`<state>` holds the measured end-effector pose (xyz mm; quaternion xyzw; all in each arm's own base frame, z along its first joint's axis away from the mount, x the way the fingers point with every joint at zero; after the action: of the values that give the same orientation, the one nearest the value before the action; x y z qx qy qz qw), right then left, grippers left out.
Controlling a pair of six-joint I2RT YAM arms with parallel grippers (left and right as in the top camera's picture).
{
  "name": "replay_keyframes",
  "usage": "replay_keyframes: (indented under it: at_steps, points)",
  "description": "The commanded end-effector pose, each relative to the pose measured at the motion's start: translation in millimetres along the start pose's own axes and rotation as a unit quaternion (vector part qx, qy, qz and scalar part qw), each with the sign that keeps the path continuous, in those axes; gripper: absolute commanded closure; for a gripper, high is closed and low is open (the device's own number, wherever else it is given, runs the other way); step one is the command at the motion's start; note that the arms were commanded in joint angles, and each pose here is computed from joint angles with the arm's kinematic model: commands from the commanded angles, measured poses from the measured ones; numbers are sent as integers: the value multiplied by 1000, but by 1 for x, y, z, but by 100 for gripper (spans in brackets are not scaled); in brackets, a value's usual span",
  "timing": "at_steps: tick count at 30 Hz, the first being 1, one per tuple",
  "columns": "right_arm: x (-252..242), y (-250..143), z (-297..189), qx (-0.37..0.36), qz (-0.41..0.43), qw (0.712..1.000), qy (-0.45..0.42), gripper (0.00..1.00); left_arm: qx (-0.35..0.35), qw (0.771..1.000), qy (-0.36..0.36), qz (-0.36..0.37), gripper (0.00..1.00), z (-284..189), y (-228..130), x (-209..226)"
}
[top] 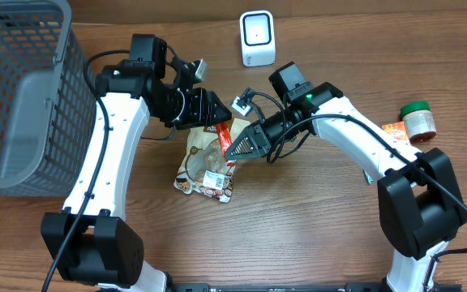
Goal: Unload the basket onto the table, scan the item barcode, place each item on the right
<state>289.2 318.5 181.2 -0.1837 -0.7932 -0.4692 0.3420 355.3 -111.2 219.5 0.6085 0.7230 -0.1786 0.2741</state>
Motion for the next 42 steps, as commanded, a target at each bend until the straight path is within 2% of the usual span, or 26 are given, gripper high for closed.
replay_keyframes:
  at_steps: [1, 8, 13, 17, 22, 29, 30, 33, 36, 40, 42]
  points:
    - [11, 11, -4, -9, -27, 1000, 1, 96, -4, 999, 22, -28, 48, 8, 2, 10]
    - [11, 12, -3, -9, -29, 1000, 1, 96, -18, 998, 12, -52, 53, 20, 8, 14]
    - [11, 12, -3, -8, -31, 999, 0, 96, -20, 999, 7, -49, 64, 22, 9, 12]
    - [11, 12, -3, -9, -31, 999, 0, 96, -22, 999, -23, -42, 68, 21, 13, 4]
    - [9, 11, -3, -6, -31, 999, -7, 96, -15, 998, -57, -34, 79, 20, 12, -7]
    - [7, 10, -3, -3, -31, 999, -15, 96, 2, 997, -52, -50, 78, 21, 5, -5]
    - [6, 10, -3, -3, -31, 999, -16, 96, 4, 997, -50, -52, 80, 21, 4, -5]
    - [6, 10, -3, -3, -31, 999, -16, 96, 6, 997, -49, -54, 96, 21, 2, -4]
    - [6, 10, -3, -3, -31, 999, -16, 95, 5, 997, -49, -53, 96, 21, 3, -4]
    - [6, 10, -4, -3, -31, 999, -16, 85, 4, 997, -50, -52, 96, 21, 3, -4]
    - [6, 11, -4, -3, -33, 999, -18, 73, 4, 997, -50, -53, 96, 20, 4, -4]
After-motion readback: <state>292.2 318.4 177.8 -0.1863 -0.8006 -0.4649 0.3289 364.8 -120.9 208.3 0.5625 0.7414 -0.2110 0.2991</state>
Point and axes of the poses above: each gripper's point midway between its finger pads, its own z axis out along the fingers, its own x axis along the line the jaws close on, y = z × x, the point moved 3 cm from there along -z, back along the fingers, and after that the axes turned 15 degrees about -z, right-handed, at the moved point
